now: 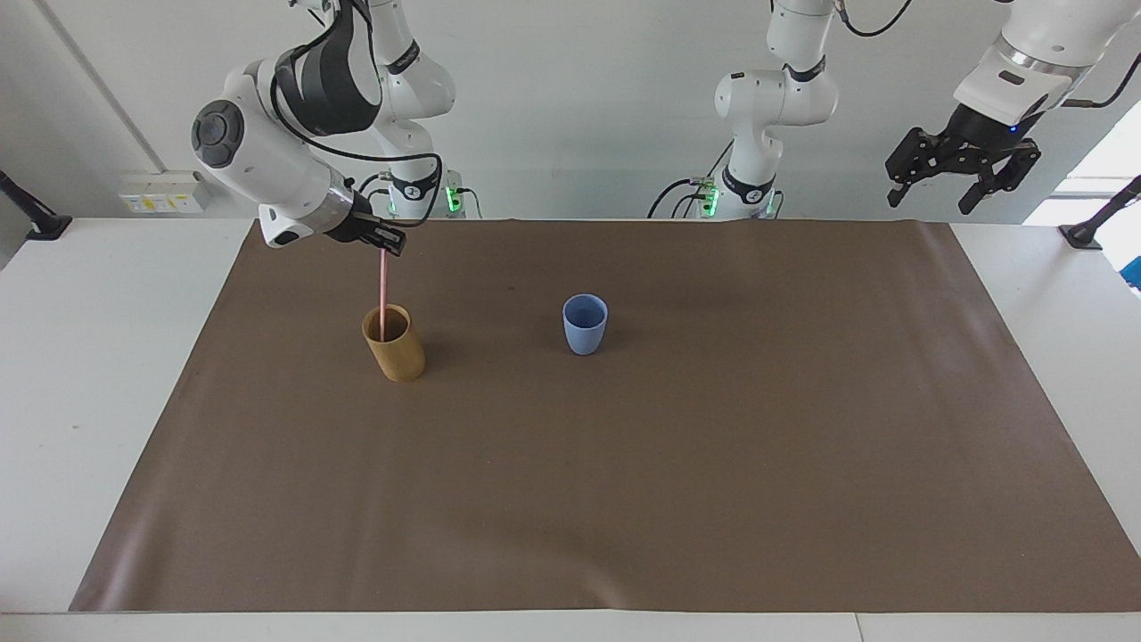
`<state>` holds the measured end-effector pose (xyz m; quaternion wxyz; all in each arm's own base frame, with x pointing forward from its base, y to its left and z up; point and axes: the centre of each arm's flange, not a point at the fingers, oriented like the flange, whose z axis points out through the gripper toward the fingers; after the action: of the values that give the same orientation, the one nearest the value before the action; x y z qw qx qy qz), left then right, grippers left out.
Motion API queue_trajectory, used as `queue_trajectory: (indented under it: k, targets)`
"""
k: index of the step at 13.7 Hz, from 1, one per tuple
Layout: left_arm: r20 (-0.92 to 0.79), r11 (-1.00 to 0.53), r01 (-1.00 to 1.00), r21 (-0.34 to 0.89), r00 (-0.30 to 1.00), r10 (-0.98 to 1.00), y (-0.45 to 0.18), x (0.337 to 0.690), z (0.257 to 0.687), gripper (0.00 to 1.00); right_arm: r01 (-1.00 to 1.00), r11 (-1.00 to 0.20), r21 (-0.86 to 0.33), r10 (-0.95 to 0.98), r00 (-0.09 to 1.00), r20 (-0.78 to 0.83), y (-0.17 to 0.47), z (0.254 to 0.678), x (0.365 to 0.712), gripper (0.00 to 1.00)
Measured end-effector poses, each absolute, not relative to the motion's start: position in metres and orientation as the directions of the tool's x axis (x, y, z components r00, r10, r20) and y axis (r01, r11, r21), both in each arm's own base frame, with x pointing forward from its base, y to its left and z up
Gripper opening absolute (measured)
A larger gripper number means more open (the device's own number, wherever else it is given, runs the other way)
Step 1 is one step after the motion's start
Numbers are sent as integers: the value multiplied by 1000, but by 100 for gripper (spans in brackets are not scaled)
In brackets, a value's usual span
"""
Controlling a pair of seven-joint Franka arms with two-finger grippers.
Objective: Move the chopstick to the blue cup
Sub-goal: 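Lift the pink chopstick and carry it over the blue cup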
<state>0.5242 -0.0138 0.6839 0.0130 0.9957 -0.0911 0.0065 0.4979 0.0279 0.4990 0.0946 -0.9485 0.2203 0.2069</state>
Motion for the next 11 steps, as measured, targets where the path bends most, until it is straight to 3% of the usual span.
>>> queue_trajectory:
  k: [6, 11]
  targets:
    - [15, -983, -182, 25, 983, -181, -14, 524, 684, 100, -421, -884, -204, -293, 839, -459, 36, 596, 465, 5]
    - [15, -983, -182, 25, 983, -181, -14, 524, 684, 100, -427, -859, -282, -286, 858, -427, 99, 615, 471, 5]
